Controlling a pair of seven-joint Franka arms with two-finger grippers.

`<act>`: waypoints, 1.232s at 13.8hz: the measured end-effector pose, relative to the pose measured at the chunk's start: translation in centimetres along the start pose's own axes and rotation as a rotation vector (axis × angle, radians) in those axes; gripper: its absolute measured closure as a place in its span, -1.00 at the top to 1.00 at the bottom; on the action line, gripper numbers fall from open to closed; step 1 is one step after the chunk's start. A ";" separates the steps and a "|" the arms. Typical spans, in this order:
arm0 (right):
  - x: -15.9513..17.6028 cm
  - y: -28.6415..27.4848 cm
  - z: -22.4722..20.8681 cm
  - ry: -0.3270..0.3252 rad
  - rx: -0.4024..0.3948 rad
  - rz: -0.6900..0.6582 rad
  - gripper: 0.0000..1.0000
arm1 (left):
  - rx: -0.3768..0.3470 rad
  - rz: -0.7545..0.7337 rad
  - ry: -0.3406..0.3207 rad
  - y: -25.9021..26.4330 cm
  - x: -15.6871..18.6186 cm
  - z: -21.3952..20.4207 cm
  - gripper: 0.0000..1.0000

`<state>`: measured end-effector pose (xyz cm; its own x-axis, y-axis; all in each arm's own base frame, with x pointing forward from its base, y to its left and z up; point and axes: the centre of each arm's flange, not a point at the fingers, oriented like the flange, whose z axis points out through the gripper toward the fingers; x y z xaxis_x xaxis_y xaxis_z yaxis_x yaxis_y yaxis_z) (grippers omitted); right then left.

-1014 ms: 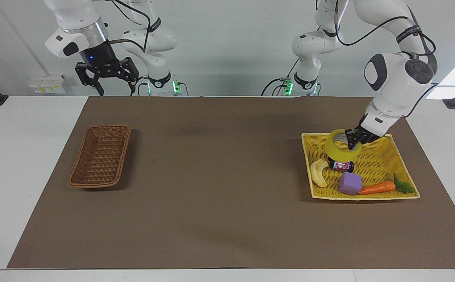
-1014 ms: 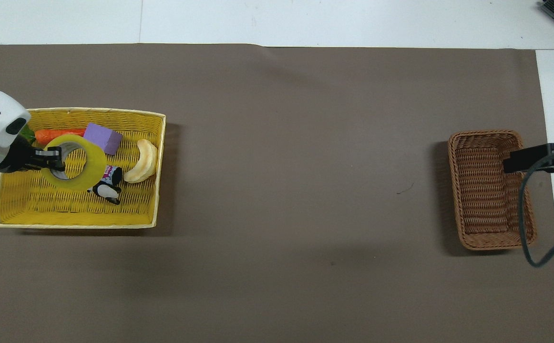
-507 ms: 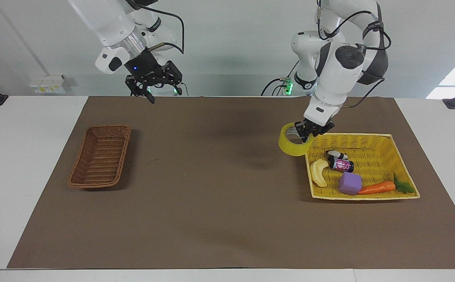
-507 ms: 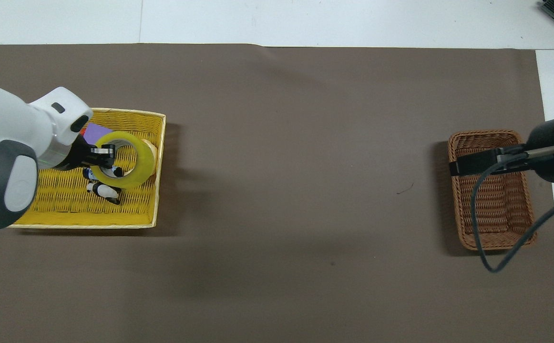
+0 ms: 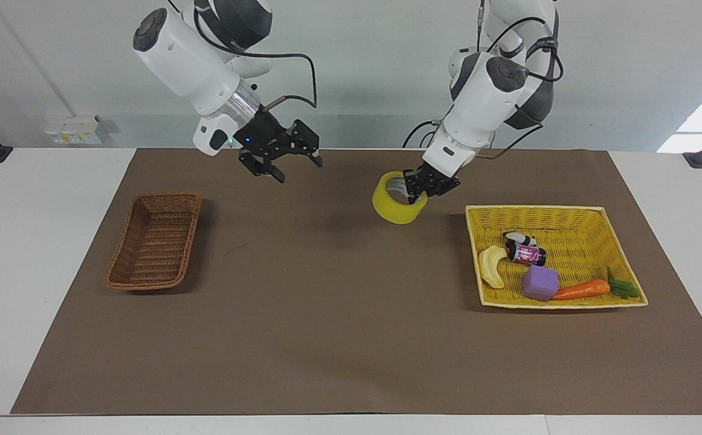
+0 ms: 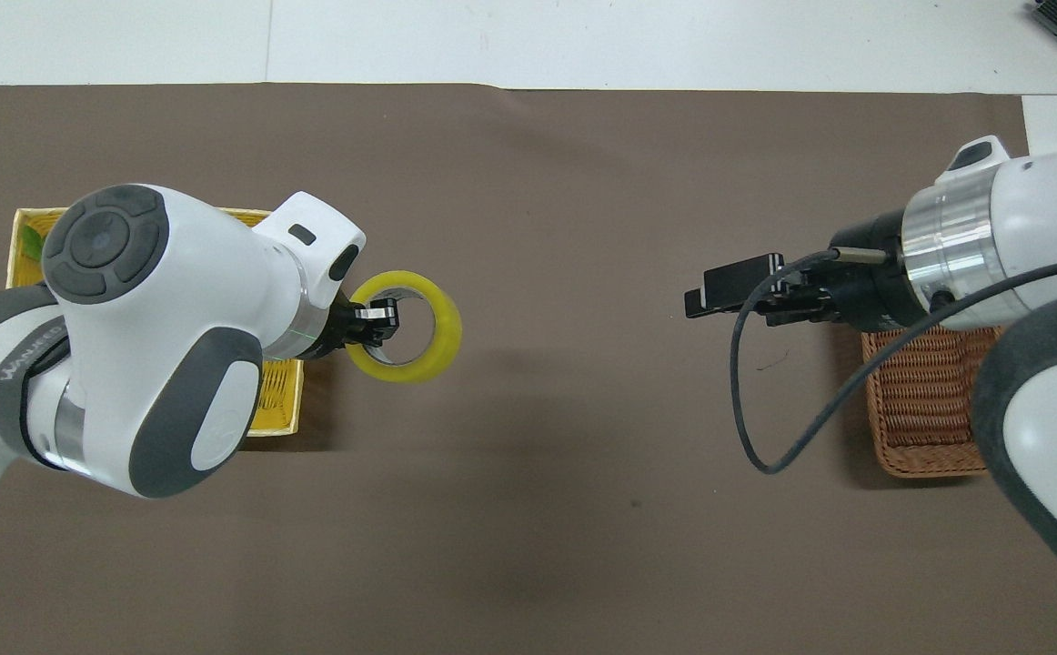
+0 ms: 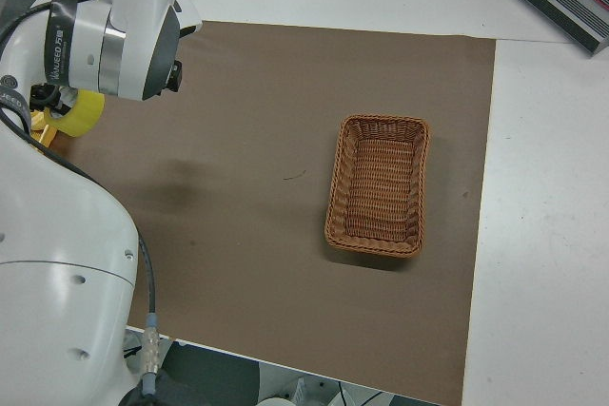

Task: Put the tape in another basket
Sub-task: 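Lift the tape with the left gripper while the right gripper approaches, then grasp the tape with the right gripper and open the left gripper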

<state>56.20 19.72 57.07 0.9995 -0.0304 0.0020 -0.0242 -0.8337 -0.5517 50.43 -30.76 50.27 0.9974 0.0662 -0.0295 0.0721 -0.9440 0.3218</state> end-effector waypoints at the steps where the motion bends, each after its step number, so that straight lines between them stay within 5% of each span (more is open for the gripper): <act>1: -0.2 -0.4 1.4 0.006 0.039 0.018 1.00 | -0.024 0.012 0.001 1.2 -0.7 0.2 -0.55; 5: -0.9 -0.7 5.3 0.035 0.102 0.062 1.00 | -0.087 0.051 0.008 4.8 -2.7 1.3 -0.55; 14: -2.6 3.5 4.1 -0.032 0.096 -0.093 0.95 | -0.230 -0.007 0.050 6.5 -2.2 1.6 -0.55; 17: -3.0 2.9 3.6 -0.028 0.100 -0.107 0.26 | -0.226 -0.004 0.036 6.7 -2.4 2.4 -0.55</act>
<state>53.23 19.39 52.44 0.9965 0.0718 0.0428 0.0827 -0.7720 -0.6302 48.49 -38.05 50.21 0.9963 0.0854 0.0012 0.0720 -0.8474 0.5260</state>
